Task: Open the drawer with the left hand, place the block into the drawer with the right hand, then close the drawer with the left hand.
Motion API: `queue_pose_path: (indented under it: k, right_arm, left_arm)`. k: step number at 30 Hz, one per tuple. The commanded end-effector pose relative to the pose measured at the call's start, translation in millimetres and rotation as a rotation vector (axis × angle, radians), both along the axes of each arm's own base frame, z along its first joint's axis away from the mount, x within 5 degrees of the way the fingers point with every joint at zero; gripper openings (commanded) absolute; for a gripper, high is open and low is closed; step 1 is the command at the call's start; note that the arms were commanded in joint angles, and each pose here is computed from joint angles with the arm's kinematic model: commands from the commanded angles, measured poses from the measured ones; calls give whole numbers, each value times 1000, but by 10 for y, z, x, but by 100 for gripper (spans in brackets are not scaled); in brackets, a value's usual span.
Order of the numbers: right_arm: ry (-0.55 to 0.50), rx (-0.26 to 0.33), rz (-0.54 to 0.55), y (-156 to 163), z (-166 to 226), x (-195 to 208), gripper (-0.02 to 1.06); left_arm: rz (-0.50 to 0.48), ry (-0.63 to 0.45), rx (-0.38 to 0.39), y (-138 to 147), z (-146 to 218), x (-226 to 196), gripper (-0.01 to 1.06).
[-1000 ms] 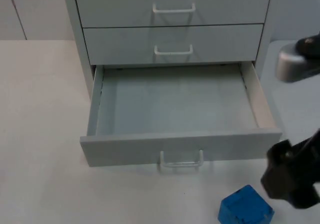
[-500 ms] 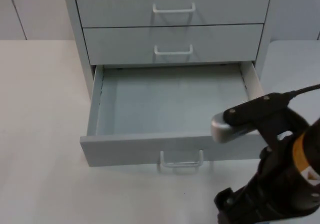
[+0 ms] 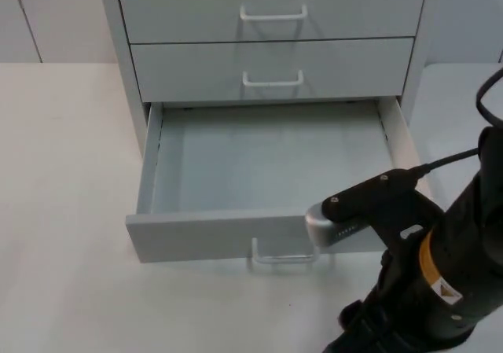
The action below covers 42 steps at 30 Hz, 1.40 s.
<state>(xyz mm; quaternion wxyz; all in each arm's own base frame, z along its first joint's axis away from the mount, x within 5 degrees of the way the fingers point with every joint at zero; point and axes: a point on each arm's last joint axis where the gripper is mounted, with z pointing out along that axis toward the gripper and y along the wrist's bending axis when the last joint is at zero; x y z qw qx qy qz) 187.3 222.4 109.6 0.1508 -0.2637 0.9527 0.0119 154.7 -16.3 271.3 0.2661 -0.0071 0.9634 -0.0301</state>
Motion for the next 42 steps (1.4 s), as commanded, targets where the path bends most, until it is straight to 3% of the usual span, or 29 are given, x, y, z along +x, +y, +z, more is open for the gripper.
queue_pose_path:
  k: [1, 3, 4, 6, 8, 17, 22, 25, 30, 37, 42]
  right_arm:
    - [-8, 2, 8, 22, 12, -1, 43]
    - [-8, 2, 8, 22, 12, -1, 22]
    - [-8, 2, 8, 22, 12, -1, 22]
    - [-13, 6, 7, 19, 46, -1, 6]
    - [-31, 29, -2, 10, 159, -5, 0]
    - [-215, 181, 11, -126, 980, -54, 0]
    - [-306, 153, -16, -171, 1235, 13, 0]
    - [-340, 146, -26, -149, 1274, 65, 0]
    - [-414, 193, -114, -126, 1268, 192, 0]
    - [-406, 242, -178, -159, 1164, 459, 0]
    - [-400, 236, -211, -53, 1060, 748, 0]
  left_arm:
    - [6, 2, -11, -2, -6, -11, 105]
    - [6, 2, -11, -2, -6, -11, 105]
    - [6, 2, -11, -2, -6, -11, 105]
    - [6, 2, -11, -2, -6, -11, 105]
    - [6, 2, -11, -2, -6, -11, 105]
    - [6, 2, -9, -1, -6, -11, 105]
    - [6, 2, -7, 0, -5, -10, 105]
    - [6, 2, -7, 0, -5, -10, 105]
    - [6, 0, -8, 0, -4, -9, 105]
    - [6, 0, -8, 0, -4, -9, 105]
    - [3, 0, -6, 0, -4, -9, 105]
